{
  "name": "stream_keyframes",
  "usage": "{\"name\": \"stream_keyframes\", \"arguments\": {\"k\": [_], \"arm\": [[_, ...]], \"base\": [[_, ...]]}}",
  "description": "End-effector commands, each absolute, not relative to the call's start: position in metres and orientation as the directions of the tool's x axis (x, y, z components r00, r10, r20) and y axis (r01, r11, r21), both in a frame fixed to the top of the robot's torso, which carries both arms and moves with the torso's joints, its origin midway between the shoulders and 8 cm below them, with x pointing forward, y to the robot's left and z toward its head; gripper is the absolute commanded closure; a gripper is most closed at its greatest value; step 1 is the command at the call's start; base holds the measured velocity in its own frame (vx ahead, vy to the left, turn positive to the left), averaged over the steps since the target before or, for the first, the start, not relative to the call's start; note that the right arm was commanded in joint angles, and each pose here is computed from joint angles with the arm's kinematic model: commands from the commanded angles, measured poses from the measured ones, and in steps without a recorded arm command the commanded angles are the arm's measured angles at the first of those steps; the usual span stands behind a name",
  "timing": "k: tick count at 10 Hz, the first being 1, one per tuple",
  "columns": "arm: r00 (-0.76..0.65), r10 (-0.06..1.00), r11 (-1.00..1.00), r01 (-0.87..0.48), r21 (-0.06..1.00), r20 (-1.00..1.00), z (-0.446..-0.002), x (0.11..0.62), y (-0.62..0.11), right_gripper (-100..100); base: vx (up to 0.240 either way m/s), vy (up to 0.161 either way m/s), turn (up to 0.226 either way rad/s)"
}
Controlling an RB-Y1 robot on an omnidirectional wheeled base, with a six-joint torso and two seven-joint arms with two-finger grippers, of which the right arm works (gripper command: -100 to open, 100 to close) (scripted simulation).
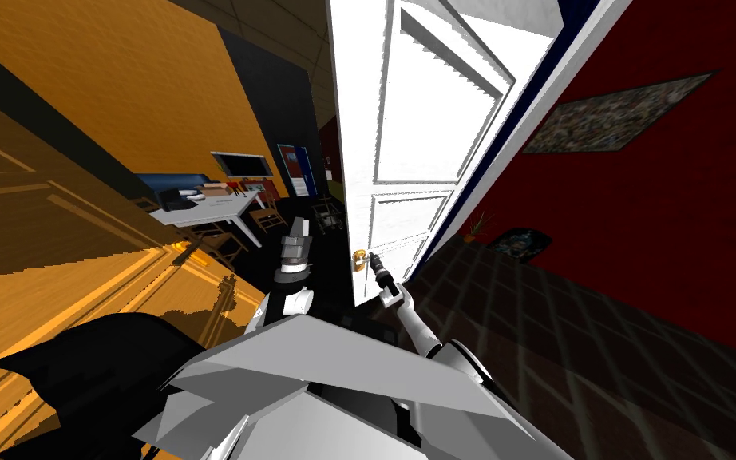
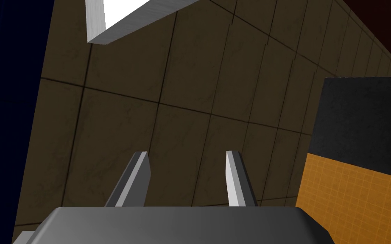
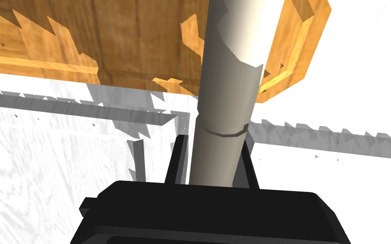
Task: Push the door open
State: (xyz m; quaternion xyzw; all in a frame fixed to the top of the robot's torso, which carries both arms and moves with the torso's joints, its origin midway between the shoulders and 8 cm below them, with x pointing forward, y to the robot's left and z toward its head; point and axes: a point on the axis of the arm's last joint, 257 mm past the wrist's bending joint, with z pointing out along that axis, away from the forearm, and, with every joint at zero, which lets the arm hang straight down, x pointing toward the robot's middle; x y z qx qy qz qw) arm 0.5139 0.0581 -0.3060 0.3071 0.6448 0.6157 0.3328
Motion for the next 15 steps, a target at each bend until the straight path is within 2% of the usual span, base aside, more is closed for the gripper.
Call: {"name": "stream_keyframes", "arguments": {"k": [1,8,15], "arm": [[-0.563,0.824,0.06,-0.017,0.998,-0.059,-0.303,0.524,0.042,100],[-0.507,0.86,0.056,-0.014,0.998,-0.055,-0.301,0.541,0.018,100],[-0.438,0.899,0.017,-0.004,1.0,-0.017,-0.295,0.557,0.001,100]], "base": [[0.091,0.143,-0.08],[0.059,0.117,-0.052],[0.086,0.182,-0.074]]}}
